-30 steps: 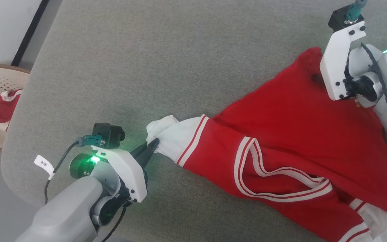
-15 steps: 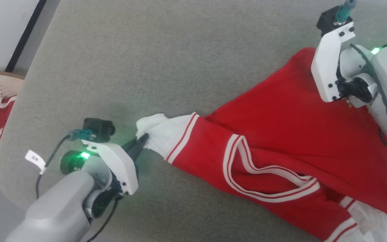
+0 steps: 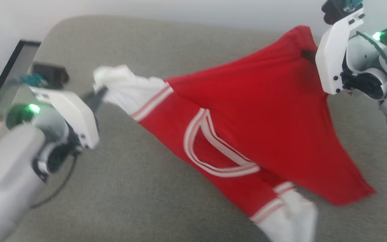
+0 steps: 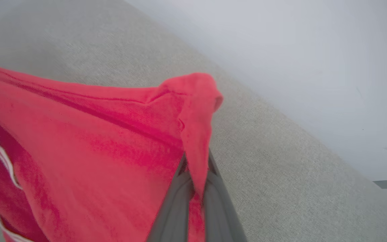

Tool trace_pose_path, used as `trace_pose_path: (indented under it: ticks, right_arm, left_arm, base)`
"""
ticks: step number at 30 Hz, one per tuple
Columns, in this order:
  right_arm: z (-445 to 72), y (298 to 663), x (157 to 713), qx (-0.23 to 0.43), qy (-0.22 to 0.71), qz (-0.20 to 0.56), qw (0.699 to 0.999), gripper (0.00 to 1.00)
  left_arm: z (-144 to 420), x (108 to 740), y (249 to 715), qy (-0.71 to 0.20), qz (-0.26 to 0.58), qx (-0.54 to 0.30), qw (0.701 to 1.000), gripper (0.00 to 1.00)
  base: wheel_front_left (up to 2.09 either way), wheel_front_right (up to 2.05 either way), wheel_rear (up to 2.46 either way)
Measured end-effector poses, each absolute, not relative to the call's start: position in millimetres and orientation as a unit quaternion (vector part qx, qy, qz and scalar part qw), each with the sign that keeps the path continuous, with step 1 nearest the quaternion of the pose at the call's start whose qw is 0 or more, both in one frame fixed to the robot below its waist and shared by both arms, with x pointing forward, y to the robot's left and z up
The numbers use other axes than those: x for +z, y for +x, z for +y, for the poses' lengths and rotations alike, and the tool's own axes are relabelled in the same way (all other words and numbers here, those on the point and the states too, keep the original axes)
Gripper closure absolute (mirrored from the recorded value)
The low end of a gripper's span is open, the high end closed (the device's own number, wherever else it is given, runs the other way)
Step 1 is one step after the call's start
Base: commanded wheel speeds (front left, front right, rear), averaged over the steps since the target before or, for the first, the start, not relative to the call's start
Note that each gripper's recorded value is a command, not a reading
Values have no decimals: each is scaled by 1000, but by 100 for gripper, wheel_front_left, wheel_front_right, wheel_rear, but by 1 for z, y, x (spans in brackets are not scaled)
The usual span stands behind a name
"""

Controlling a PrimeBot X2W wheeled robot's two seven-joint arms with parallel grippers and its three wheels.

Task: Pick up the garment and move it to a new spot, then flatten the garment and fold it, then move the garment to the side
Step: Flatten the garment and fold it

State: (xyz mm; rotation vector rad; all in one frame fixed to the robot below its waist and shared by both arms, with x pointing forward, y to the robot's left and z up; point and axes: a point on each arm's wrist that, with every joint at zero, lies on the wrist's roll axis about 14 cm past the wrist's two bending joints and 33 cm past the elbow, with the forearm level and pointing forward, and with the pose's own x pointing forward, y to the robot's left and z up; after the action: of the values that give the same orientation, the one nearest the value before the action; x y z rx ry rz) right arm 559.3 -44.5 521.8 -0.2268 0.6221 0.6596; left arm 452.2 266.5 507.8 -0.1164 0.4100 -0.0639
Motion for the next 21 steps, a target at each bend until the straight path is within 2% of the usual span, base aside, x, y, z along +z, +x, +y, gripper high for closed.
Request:
trace_pose_path:
  ticks: [10, 17, 21]
  right_arm:
    - [-87, 535, 626, 284, -99, 188, 935, 100]
    - [-120, 524, 671, 250, -89, 136, 955, 100]
    - [-128, 523, 688, 240, -81, 110, 961, 100]
  left_arm:
    - [259, 638, 481, -29, 100, -31, 994, 100]
    - [239, 708, 493, 3, 19, -67, 998, 100]
    - [232, 730, 502, 11, 1, -82, 997, 100]
  base:
    - [0, 0, 0]
    - [0, 0, 0]
    - [0, 0, 0]
